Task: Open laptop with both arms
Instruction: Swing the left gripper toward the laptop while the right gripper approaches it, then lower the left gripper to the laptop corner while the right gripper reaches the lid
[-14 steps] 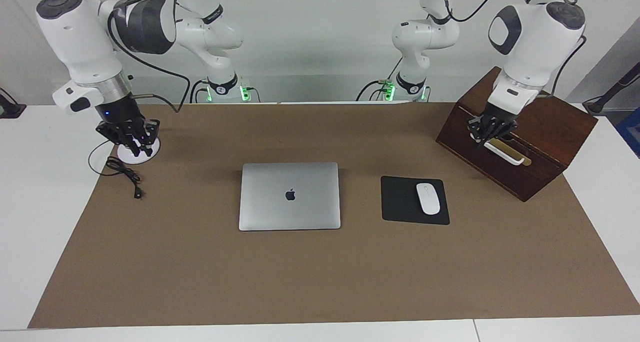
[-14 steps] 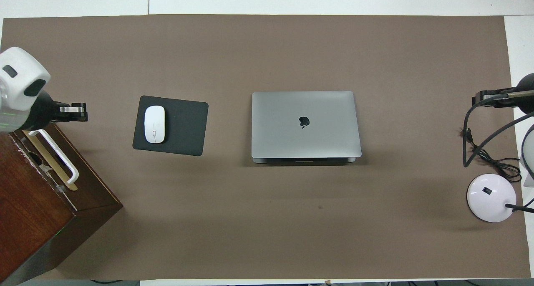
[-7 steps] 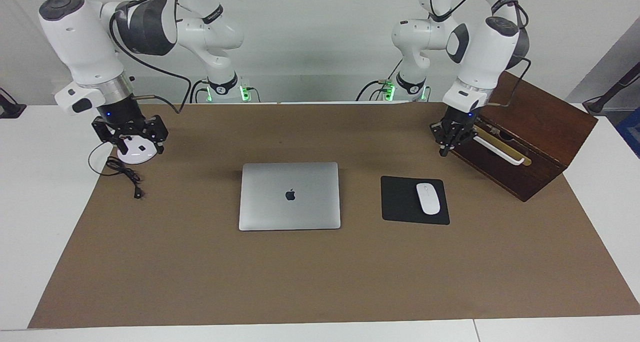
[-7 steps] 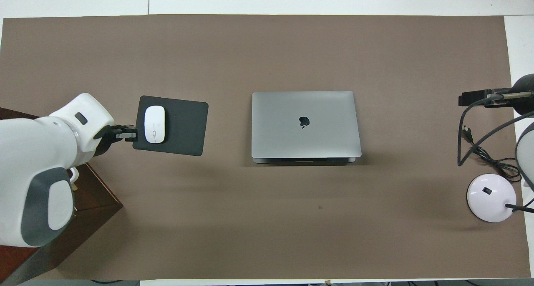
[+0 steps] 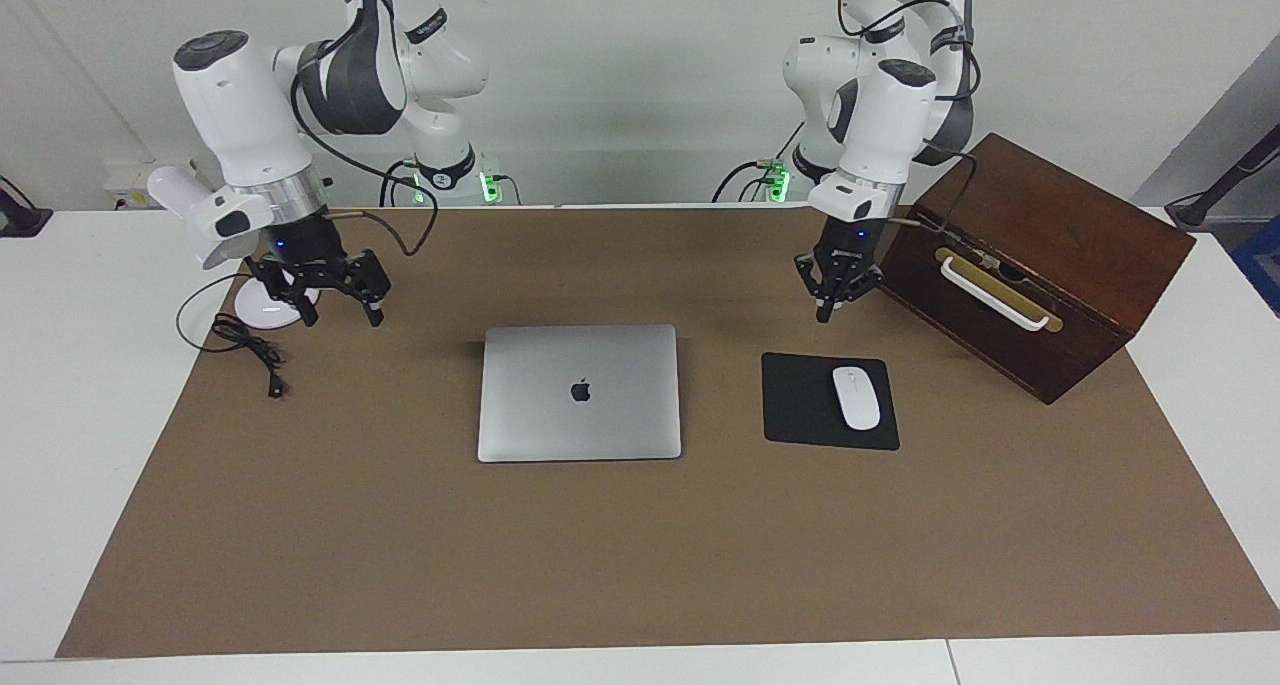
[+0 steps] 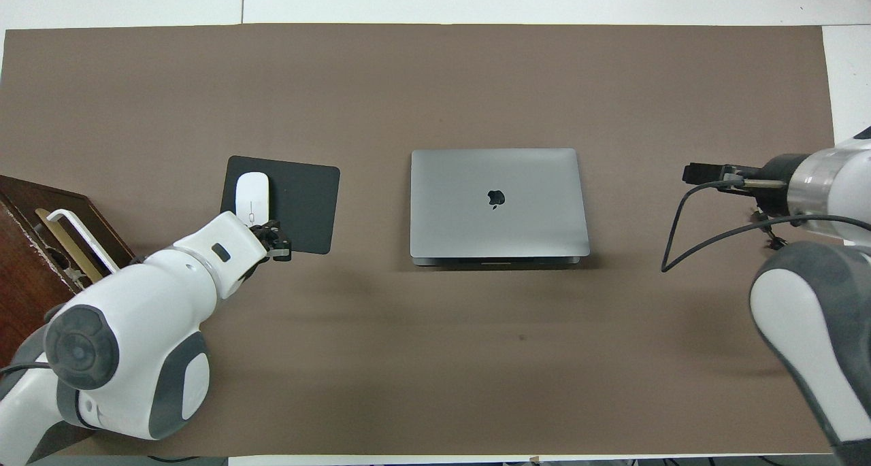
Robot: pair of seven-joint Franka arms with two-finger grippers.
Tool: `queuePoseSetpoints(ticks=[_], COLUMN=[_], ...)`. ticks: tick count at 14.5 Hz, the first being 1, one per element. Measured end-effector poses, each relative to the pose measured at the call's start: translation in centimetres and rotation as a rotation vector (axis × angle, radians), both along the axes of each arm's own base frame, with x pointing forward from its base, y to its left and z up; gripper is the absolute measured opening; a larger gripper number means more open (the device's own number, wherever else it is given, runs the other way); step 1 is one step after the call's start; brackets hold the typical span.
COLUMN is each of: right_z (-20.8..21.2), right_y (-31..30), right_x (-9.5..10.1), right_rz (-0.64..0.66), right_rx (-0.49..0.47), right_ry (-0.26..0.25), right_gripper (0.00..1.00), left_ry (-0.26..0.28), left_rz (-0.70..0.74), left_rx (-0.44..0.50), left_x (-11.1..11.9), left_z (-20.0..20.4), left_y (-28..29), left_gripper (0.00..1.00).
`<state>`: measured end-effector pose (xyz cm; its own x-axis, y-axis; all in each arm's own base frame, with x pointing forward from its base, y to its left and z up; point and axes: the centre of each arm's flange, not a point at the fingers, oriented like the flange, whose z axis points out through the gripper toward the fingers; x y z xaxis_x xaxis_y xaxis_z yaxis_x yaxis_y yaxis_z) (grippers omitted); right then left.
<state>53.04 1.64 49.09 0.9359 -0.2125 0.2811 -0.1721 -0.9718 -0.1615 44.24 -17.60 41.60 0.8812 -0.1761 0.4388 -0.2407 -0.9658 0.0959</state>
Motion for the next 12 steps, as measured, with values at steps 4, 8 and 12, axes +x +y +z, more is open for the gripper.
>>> queuePoseSetpoints(ticks=[4, 8, 12], right_z=[-1.3, -3.1, -4.6], right_y=[7.3, 12.9, 18.4], right_x=[-1.5, -3.2, -5.7], right_rz=[-0.119, -0.238, -0.32], right_rx=[0.089, 0.186, 0.295], right_ry=[-0.024, -0.058, -0.087], right_gripper=[1.0, 1.0, 1.0], left_ry=[-0.08, -0.149, -0.199], left_rz=[-0.031, -0.076, -0.114], left_rx=[-0.041, -0.086, -0.114], left_x=[-2.7, -4.5, -5.3], left_z=[-2.5, -4.1, -6.7], left_y=[-2.4, -5.3, -7.3], left_gripper=[0.01, 0.01, 0.01])
